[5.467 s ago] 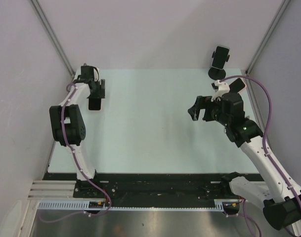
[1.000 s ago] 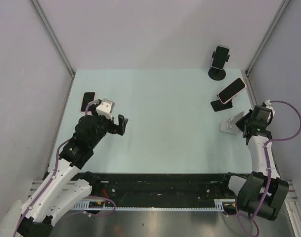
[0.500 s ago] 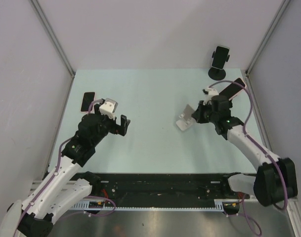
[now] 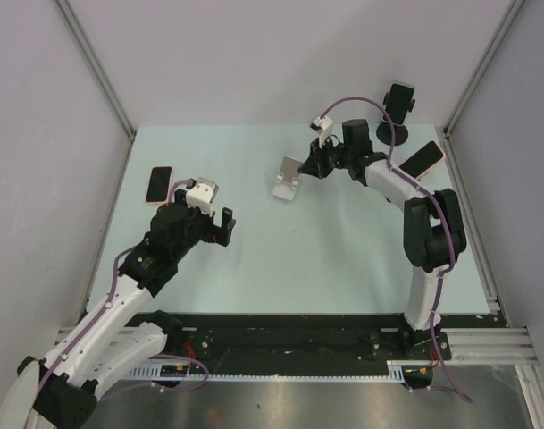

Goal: Remove the phone from the phone stand

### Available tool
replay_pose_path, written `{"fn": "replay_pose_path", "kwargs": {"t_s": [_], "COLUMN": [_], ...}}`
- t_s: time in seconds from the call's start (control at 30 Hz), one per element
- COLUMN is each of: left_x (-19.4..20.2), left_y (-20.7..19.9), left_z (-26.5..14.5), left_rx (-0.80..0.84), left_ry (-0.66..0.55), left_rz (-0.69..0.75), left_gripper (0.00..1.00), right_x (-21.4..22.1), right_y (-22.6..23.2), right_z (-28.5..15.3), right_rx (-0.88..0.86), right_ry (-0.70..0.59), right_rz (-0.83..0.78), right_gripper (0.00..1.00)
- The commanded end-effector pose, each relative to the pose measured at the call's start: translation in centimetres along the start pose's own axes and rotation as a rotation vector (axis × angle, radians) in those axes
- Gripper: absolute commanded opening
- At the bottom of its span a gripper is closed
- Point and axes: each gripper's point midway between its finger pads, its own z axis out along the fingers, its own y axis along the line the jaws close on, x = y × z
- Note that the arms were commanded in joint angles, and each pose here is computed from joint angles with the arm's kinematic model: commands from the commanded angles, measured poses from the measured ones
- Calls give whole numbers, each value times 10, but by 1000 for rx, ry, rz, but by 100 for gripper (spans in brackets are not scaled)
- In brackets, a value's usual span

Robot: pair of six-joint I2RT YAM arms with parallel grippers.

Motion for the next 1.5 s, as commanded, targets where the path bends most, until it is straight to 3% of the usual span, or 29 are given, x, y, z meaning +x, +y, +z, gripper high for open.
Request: {"fn": "replay_pose_path", "kwargs": {"t_s": [0.0, 0.1, 0.17, 0.43, 0.9, 0.97, 1.0, 1.1, 1.17, 1.2, 1.47], "left_x": [1, 5, 7, 14, 22, 22, 22, 21, 20, 20, 8], "left_y": [9, 10, 11, 12, 13, 12, 12, 12, 12, 12, 12], "left_z": [5, 8, 10, 15, 21, 21, 21, 21, 20, 19, 11], "left_rx": [-45, -55, -56, -63, -68, -65, -65, -66, -65, -67, -62], "left_ry": [1, 17, 28, 58, 89, 88, 88, 86, 83, 82, 34], "left_rz": [44, 50, 53, 59, 65, 67, 67, 65, 63, 63, 52], "left_gripper": [100, 100, 100, 100, 100, 100, 100, 100, 100, 100, 100], "right_x": [-13, -19, 2, 2, 33, 34, 37, 31, 17, 14, -57], "right_y": [2, -6, -19, -42, -25, -25, -25, -28, -33, -33, -49], "right_z": [20, 25, 32, 41, 49, 50, 50, 48, 43, 41, -3], "right_rx": [-175, -223, -235, -254, -406, -393, -387, -365, -340, -332, -147], "right_ry": [18, 64, 127, 149, 199, 205, 213, 196, 163, 156, 32], "right_rz": [-93, -133, -117, -159, -89, -90, -85, -79, -82, -81, -79], "right_gripper": [0, 0, 0, 0, 0, 9, 26, 58, 68, 78, 99]}}
